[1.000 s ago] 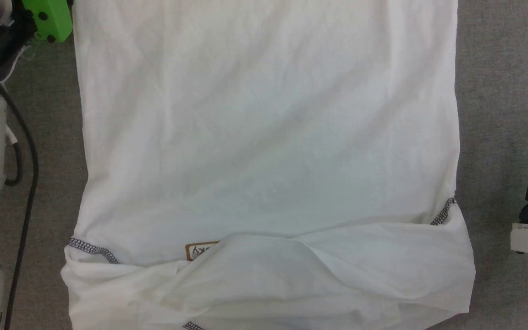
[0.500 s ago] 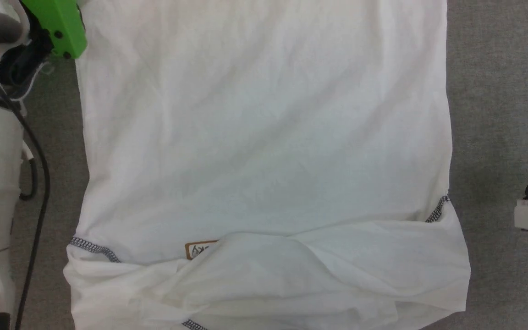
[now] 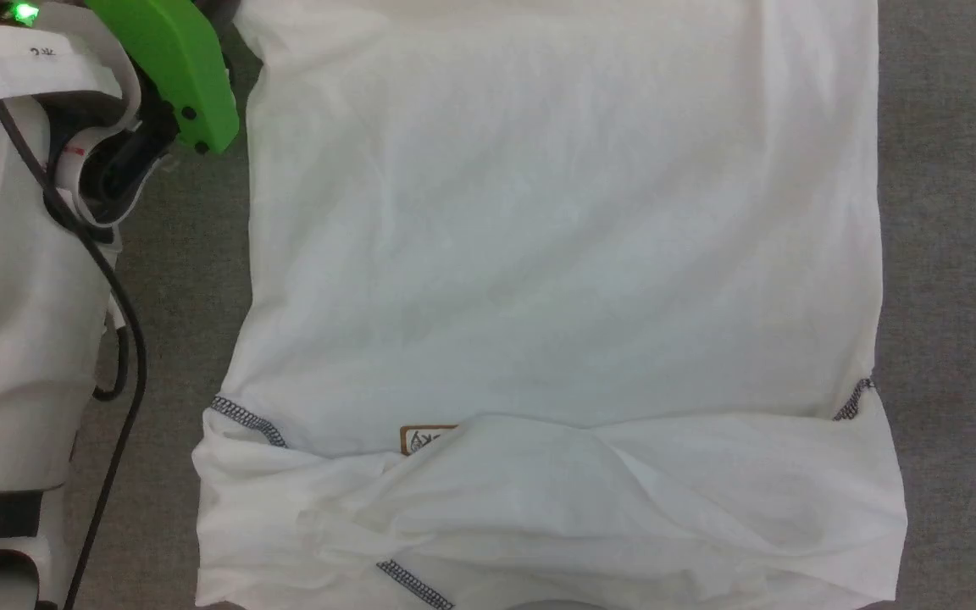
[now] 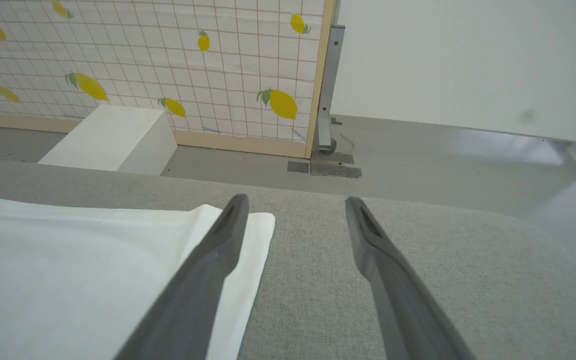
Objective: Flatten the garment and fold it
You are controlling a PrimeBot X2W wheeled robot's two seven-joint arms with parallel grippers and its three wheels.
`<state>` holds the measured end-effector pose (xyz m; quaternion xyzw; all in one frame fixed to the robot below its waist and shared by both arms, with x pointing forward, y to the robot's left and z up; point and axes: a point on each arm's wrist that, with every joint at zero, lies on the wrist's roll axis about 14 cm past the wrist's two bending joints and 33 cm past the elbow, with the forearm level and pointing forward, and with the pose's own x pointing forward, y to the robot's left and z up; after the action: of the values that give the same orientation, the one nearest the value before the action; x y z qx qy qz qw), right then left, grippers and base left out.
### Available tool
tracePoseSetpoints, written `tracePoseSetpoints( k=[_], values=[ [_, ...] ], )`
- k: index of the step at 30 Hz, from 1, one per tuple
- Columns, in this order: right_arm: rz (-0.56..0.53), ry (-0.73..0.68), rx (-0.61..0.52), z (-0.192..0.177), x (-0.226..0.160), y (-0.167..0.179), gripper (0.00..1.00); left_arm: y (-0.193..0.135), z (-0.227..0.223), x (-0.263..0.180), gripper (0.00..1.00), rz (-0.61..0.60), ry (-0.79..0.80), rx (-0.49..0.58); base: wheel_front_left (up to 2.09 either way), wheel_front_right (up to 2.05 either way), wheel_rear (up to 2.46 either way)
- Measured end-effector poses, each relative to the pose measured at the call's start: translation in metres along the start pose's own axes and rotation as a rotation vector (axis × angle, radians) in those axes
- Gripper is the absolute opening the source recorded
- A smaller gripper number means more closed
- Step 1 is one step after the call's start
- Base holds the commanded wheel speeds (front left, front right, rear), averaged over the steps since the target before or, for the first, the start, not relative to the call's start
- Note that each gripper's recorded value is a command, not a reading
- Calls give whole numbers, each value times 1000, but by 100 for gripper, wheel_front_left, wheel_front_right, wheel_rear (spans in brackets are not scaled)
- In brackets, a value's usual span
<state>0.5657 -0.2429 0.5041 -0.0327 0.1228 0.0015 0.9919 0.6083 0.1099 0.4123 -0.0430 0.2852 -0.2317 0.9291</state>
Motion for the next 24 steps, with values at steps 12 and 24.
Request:
tracePoseSetpoints(
  k=[12,24],
  values=[
    [25,412,32,-67,61,17,100,1,-20,8,0,-18,32,-10,0,0,0],
    [36,556,44,-119,87,38,100,7,-31,13,0,-15,52,-12,0,0,0]
  ],
)
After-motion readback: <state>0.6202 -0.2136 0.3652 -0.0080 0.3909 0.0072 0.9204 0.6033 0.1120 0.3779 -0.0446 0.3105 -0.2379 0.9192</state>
